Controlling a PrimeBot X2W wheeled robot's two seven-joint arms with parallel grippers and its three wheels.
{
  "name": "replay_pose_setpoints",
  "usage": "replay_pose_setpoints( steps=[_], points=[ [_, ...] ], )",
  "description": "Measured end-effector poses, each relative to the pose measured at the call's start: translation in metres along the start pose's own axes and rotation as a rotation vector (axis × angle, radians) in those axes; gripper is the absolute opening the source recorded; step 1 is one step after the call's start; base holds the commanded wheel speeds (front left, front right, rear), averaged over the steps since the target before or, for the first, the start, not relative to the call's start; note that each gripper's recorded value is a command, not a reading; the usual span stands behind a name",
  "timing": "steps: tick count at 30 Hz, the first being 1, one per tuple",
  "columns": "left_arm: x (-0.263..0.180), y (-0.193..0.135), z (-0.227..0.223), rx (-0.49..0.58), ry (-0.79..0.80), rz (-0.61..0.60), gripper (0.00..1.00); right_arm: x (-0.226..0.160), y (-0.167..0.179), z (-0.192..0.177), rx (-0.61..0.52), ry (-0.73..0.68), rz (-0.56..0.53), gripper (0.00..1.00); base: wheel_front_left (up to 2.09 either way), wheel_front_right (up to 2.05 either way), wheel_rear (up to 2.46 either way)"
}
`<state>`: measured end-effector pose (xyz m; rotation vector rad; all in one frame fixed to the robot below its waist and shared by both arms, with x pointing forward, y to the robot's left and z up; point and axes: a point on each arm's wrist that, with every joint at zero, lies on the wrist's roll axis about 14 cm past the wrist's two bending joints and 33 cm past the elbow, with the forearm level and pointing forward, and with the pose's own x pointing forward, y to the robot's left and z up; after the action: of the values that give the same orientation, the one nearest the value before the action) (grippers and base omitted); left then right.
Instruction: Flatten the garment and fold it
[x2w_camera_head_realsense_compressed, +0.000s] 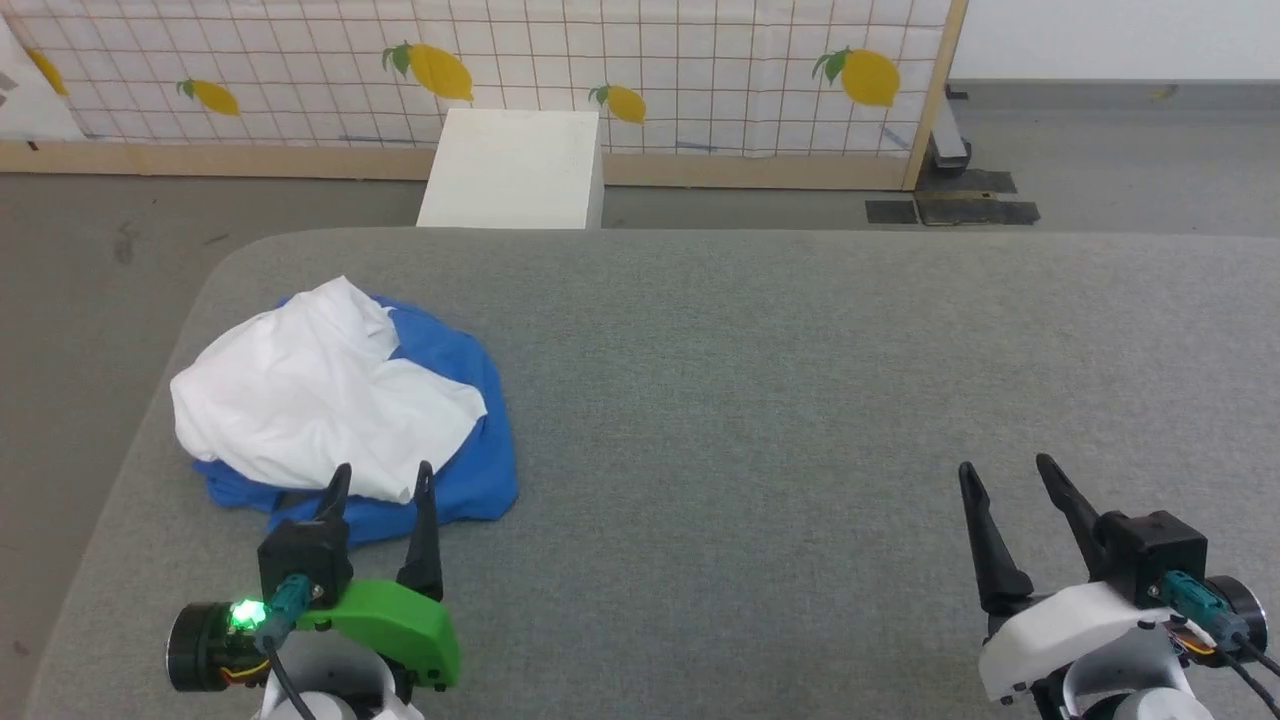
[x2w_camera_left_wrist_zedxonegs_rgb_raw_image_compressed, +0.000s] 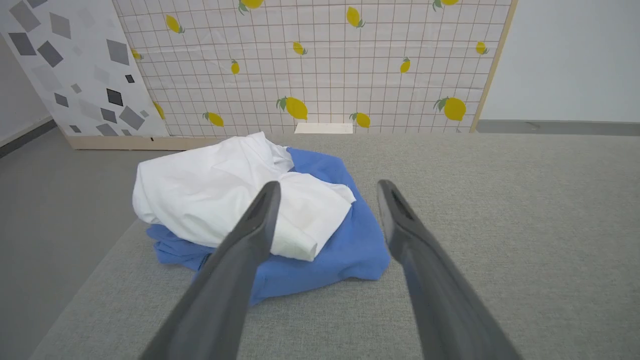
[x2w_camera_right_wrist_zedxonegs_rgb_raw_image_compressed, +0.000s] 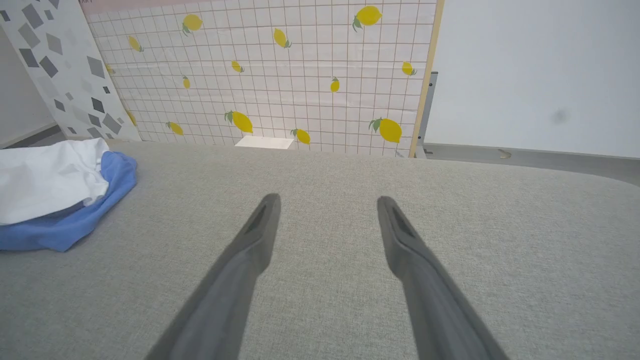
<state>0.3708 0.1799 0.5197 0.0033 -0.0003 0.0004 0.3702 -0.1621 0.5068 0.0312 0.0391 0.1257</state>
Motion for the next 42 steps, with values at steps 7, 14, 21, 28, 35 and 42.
replay_pose_setpoints(
  steps=[7, 14, 21, 28, 35, 42],
  points=[
    [-0.006, 0.013, -0.001, -0.004, -0.005, 0.044, 1.0, 0.007, 0.009, -0.005, 0.007, 0.006, 0.029, 1.0, 0.0, 0.0, 0.0],
    [-0.014, 0.027, -0.003, -0.007, -0.008, 0.088, 1.0, 0.015, 0.022, -0.008, 0.008, 0.01, 0.07, 1.0, 0.0, 0.0, 0.0],
    [-0.025, 0.043, -0.005, -0.021, -0.011, 0.143, 1.0, 0.023, 0.037, -0.01, 0.014, 0.009, 0.116, 1.0, 0.0, 0.0, 0.0],
    [-0.039, 0.062, -0.008, -0.025, -0.009, 0.208, 1.0, 0.032, 0.057, -0.016, 0.016, 0.018, 0.175, 1.0, 0.0, 0.0, 0.0],
    [-0.052, 0.078, -0.008, -0.022, -0.015, 0.264, 1.0, 0.039, 0.076, -0.021, 0.014, 0.034, 0.23, 1.0, 0.0, 0.0, 0.0],
    [-0.066, 0.092, -0.011, -0.023, -0.014, 0.318, 1.0, 0.044, 0.094, -0.025, 0.001, 0.045, 0.284, 1.0, 0.0, 0.0, 0.0]
  ],
)
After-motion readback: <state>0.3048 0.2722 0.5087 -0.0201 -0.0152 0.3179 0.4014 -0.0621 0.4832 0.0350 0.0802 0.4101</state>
